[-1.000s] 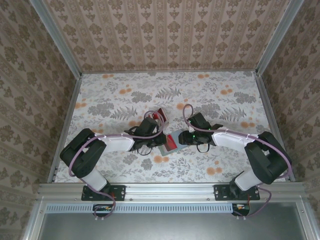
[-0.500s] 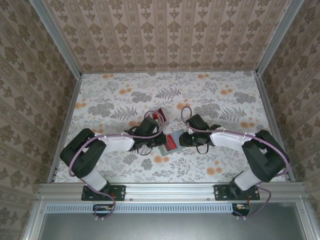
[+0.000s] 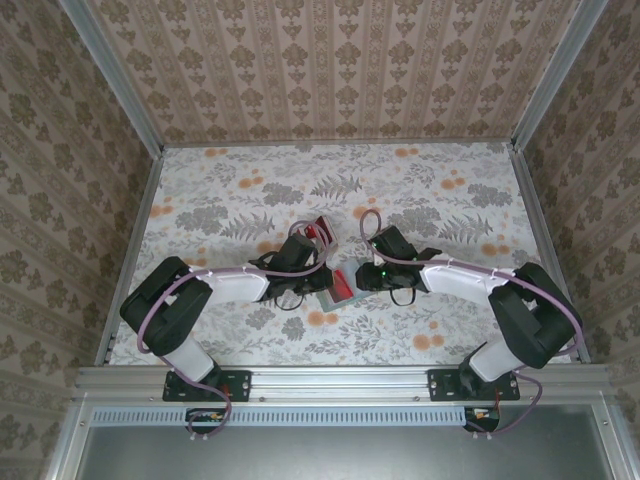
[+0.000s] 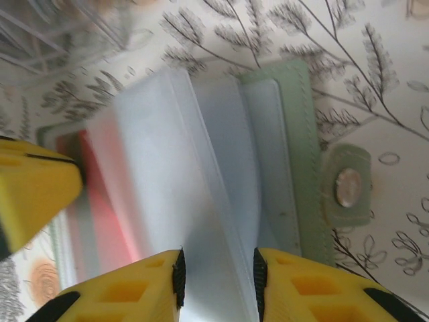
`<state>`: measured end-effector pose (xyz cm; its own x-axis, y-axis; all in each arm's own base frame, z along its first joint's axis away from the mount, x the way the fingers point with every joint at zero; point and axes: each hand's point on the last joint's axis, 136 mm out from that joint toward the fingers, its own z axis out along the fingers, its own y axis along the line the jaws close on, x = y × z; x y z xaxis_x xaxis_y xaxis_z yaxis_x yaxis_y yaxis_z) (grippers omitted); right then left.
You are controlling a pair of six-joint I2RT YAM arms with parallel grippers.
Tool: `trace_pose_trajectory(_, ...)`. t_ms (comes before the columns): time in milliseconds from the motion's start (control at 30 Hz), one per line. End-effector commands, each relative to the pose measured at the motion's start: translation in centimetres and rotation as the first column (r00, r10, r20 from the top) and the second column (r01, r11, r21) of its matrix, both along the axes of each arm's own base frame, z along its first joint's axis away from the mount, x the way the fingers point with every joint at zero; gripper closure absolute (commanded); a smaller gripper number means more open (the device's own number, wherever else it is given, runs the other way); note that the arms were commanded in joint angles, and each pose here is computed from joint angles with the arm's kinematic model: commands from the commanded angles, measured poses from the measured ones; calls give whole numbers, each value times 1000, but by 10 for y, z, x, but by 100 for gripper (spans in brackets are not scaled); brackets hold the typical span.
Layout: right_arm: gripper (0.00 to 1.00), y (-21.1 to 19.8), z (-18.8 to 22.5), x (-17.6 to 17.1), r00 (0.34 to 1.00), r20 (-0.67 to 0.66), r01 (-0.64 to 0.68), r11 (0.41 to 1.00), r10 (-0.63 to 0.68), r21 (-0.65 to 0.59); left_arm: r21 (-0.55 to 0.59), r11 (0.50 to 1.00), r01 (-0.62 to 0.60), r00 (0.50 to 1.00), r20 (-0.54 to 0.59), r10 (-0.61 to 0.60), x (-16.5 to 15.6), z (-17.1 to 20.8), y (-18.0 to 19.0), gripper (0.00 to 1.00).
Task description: Put the credit cards into the card holder
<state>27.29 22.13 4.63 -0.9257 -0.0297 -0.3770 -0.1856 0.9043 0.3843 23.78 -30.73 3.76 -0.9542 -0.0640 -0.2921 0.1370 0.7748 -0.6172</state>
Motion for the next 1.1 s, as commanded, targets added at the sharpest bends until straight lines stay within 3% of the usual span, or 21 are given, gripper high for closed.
trace_pose_trajectory(0, 66, 13, 20, 3, 999, 25, -32, 999, 31, 43, 50, 999, 18, 999, -34, -16, -5, -11, 6, 92)
trace_pose_trajectory(367, 65, 30, 18, -1, 996, 9, -84, 993, 83, 81, 52, 999, 13, 999, -34, -11, -6, -12, 8, 92)
trace_pose_trajectory(733, 61, 65, 23, -6, 983, -20, -173, 964, 181, 200, 45, 999, -3, 1000, -22, 4, -5, -10, 11, 92)
trace_pose_trajectory(1067, 61, 74, 15, -9, 979, -53, -180, 956, 197, 230, 52, 991, -125, 989, 81, 121, -2, 11, 46, 90)
